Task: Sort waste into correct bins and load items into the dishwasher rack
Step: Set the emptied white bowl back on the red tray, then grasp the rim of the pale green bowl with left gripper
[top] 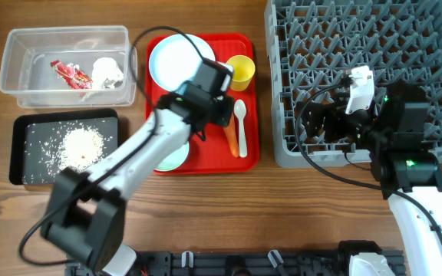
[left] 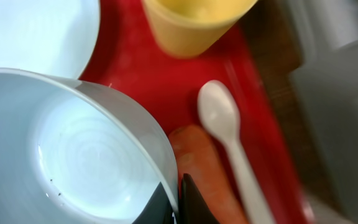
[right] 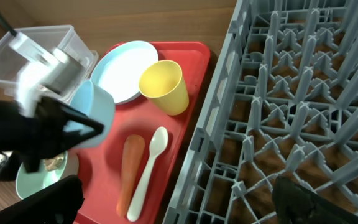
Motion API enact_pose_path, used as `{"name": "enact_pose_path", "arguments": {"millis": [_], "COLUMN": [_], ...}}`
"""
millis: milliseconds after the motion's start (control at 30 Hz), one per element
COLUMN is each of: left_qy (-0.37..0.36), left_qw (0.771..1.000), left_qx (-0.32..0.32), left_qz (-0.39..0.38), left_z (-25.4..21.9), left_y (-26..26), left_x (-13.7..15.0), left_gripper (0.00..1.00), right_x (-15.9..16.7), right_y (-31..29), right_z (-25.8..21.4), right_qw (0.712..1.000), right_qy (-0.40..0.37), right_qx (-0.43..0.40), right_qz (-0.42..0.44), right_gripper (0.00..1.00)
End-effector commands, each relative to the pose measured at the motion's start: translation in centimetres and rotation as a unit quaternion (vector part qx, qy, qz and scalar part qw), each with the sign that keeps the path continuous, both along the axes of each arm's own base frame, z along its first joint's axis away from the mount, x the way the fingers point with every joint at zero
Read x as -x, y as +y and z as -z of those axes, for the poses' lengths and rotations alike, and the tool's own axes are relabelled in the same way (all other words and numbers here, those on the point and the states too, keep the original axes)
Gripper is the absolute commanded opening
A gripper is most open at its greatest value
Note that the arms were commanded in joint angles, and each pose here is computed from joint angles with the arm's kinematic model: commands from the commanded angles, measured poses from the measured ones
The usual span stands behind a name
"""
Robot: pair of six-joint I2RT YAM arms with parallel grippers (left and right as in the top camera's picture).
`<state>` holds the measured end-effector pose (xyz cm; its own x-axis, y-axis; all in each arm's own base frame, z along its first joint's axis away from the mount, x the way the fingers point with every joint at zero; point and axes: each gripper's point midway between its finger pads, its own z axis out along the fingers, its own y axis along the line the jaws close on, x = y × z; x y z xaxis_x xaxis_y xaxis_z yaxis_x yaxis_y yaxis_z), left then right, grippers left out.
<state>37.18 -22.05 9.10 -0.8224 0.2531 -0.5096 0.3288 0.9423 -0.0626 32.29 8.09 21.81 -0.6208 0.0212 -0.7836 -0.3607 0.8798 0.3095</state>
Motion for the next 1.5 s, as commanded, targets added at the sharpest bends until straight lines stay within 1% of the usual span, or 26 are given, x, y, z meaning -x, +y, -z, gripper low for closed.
{"name": "enact_pose_path", "arguments": {"millis": [0, 133, 267, 333, 433, 467, 600, 700, 800, 900, 933, 1000, 1033, 1133, 1200, 1233, 1333, 1467], "left_qy": [-0.006, 0.008, 0.024, 0.027, 0.027, 0.027, 0.03, 0.039, 0.045, 0.054, 0.061, 0.086, 0.095, 0.137, 0.161, 0.169, 0.184, 0.19], "left_qw": [0.996, 0.995, 0.995, 0.995, 0.995, 0.995, 0.994, 0.991, 0.989, 0.991, 0.991, 0.989, 0.988, 0.982, 0.978, 0.977, 0.973, 0.973], "left_qx": [-0.065, -0.071, -0.072, -0.074, -0.074, -0.074, -0.065, -0.053, -0.043, -0.025, -0.025, -0.039, -0.046, -0.065, -0.07, -0.073, -0.073, -0.065], "left_qz": [-0.054, -0.064, -0.06, -0.06, -0.06, -0.06, -0.082, -0.119, -0.131, -0.119, -0.118, -0.116, -0.116, -0.113, -0.11, -0.11, -0.118, -0.115], "left_z": [1.8, 2.9, 3.4, 3.5, 3.5, 3.5, 3.2, 1.2, -1.9, -4.1, -4.3, -4.0, -3.8, -2.0, -0.2, 0.7, 3.1, 5.0], "left_y": [2.8, 3.5, 3.6, 3.6, 3.7, 3.7, 3.9, 4.9, 5.3, 5.2, 5.4, 6.0, 6.3, 6.9, 7.0, 7.1, 7.4, 7.4], "left_x": [-0.9, -1.0, -0.5, -0.4, -0.4, -0.4, -0.4, -0.2, 0.6, 2.3, 2.8, 4.2, 4.7, 6.4, 7.4, 7.8, 8.7, 9.4], "left_gripper": [0.04, 0.04, 0.05, 0.25, 0.42, 0.45, 0.47, 0.5, 0.52, 0.59, 0.63, 0.71, 0.73, 0.72, 0.68, 0.68, 0.69, 0.68], "right_x": [-0.2, -0.2, -0.2, -0.2, -0.2, -0.2, -0.2, -0.1, 0.0, 0.0, 0.0, 0.0, 0.0, -0.1, -0.1, -0.1, -0.1, -0.1], "right_y": [0.2, 0.2, 0.2, 0.2, 0.2, 0.2, 0.2, 0.2, 0.2, 0.2, 0.2, 0.2, 0.2, 0.2, 0.2, 0.2, 0.2, 0.2], "right_z": [-1.0, -1.0, -0.9, -1.0, -1.0, -0.9, -0.9, -0.7, -0.7, -0.7, -0.7, -0.7, -0.7, -0.7, -0.7, -0.7, -0.7, -0.7], "right_qw": [1.0, 1.0, 1.0, 1.0, 1.0, 1.0, 1.0, 1.0, 1.0, 1.0, 1.0, 1.0, 1.0, 1.0, 1.0, 1.0, 1.0, 1.0], "right_qy": [-0.007, -0.005, -0.005, -0.005, -0.005, -0.005, -0.003, 0.001, 0.002, 0.002, 0.002, 0.002, 0.002, 0.001, 0.001, 0.001, 0.001, 0.001], "right_qx": [-0.01, -0.012, -0.012, -0.012, -0.012, -0.011, -0.012, -0.011, -0.011, -0.011, -0.011, -0.011, -0.011, -0.01, -0.01, -0.01, -0.01, -0.01], "right_qz": [-0.005, -0.003, -0.003, -0.003, -0.003, -0.002, -0.003, -0.003, -0.003, -0.003, -0.003, -0.002, -0.002, -0.003, -0.003, -0.003, -0.003, -0.003], "right_gripper": [1.0, 1.0, 1.0, 1.0, 1.0, 1.0, 1.0, 1.0, 1.0, 0.99, 1.0, 1.0, 1.0, 1.0, 1.0, 1.0, 1.0, 1.0]}}
